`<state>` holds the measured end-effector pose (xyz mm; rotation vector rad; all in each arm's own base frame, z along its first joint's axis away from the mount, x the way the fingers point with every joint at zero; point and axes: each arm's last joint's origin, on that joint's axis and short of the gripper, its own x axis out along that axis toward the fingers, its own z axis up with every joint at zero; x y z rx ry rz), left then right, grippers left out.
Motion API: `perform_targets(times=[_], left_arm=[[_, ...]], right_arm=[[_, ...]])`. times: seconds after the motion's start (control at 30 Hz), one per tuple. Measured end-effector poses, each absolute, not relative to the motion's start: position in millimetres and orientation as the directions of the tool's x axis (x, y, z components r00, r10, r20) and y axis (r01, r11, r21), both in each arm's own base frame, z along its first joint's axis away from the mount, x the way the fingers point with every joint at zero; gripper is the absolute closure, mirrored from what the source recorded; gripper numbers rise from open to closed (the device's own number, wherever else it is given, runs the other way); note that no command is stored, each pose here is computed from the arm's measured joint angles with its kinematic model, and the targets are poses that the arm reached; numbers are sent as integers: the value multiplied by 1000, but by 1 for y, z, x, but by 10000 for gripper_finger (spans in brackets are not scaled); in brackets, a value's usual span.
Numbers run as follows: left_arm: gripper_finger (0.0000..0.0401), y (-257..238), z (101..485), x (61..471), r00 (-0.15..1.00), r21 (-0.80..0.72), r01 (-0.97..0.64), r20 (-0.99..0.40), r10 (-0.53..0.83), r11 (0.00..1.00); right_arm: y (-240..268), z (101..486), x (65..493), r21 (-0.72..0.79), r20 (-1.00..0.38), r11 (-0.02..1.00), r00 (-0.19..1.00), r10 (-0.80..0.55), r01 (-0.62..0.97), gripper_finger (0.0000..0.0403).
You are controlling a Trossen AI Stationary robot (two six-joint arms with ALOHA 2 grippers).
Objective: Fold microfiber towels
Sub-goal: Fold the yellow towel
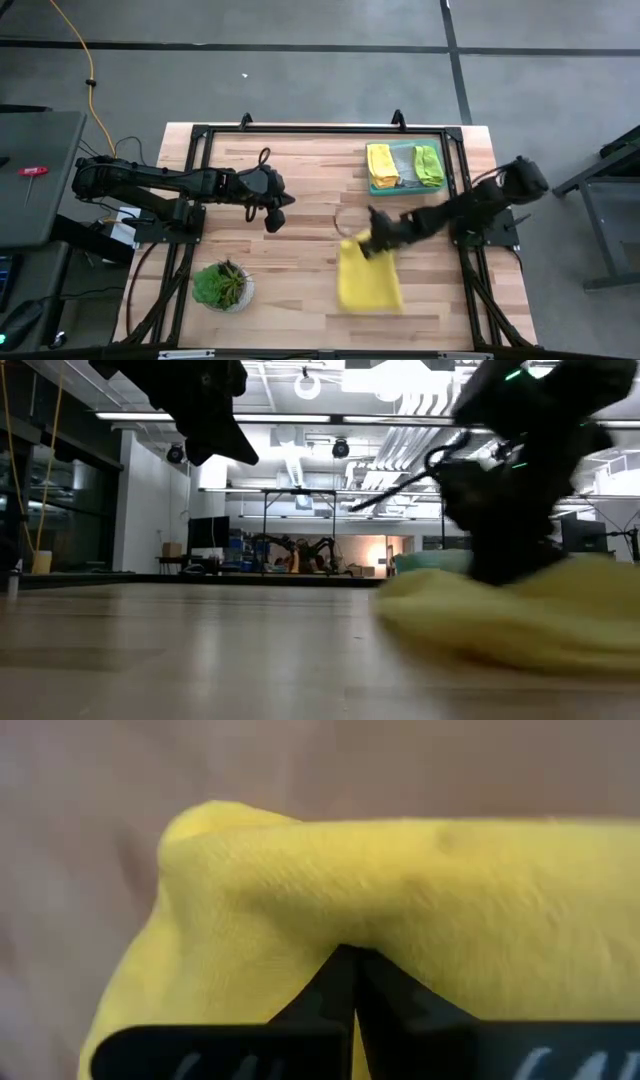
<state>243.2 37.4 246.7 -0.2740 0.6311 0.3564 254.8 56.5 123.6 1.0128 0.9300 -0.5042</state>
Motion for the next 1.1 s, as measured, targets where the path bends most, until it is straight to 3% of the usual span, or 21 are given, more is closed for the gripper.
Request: perform_targets(times=[0.17, 0.23, 0.43, 0.67, 0.9, 1.1], left_arm=[[401, 36, 247, 243, 752, -141, -395, -617, 232, 908], [401, 36, 247, 243, 752, -141, -395, -617, 231, 908], [401, 36, 247, 243, 752, -141, -395, -617, 231, 908], [401, 29, 241, 249, 748, -121, -352, -632, 201, 928], [396, 4, 205, 277, 713, -72, -100, -701, 21, 992], [345, -26, 166, 299, 630, 18, 141, -773, -76, 990]], right_arm=[[1, 121, 283, 623, -707, 302, 685, -177, 722, 403], [-17, 124, 292, 691, -628, 288, 748, -215, 663, 403], [-40, 158, 299, 790, -410, 438, 901, -142, 428, 403], [-28, 213, 278, 696, -280, 680, 959, -40, 231, 403], [-12, 247, 251, 640, -234, 749, 972, -25, 173, 403], [-10, 249, 241, 617, -284, 752, 957, -63, 233, 403]])
